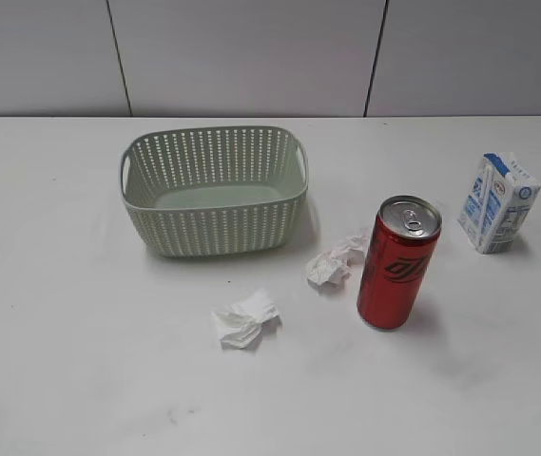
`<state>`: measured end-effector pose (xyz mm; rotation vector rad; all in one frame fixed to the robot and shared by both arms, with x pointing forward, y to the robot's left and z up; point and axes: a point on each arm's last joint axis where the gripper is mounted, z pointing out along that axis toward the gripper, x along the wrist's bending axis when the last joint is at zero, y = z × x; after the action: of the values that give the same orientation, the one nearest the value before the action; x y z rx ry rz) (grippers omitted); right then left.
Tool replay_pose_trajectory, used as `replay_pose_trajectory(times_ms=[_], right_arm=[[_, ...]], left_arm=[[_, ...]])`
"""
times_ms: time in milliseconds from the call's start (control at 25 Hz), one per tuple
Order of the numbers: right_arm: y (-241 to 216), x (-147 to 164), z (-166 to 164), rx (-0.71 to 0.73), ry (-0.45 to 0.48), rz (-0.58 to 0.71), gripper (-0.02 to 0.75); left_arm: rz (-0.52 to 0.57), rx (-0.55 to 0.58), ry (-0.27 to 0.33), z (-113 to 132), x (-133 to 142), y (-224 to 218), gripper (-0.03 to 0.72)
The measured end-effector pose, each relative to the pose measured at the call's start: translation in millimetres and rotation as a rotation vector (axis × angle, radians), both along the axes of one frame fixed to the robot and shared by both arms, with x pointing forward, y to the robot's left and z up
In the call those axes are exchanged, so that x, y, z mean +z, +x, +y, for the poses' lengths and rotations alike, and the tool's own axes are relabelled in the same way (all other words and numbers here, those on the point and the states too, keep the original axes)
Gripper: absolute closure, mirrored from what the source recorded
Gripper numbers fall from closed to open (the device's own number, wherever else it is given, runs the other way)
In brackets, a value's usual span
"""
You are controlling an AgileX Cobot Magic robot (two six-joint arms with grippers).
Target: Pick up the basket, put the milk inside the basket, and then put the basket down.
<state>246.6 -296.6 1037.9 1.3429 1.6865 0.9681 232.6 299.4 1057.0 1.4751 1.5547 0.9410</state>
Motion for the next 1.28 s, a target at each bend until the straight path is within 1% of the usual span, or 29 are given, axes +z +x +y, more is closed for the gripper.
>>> replay_pose_trajectory(times_ms=[1280], right_arm=[[0.0, 0.0, 0.0, 0.0, 0.001, 0.0, 0.148]], left_arm=[[-0.012, 0.0, 0.0, 0.0, 1.5, 0.0, 0.18]])
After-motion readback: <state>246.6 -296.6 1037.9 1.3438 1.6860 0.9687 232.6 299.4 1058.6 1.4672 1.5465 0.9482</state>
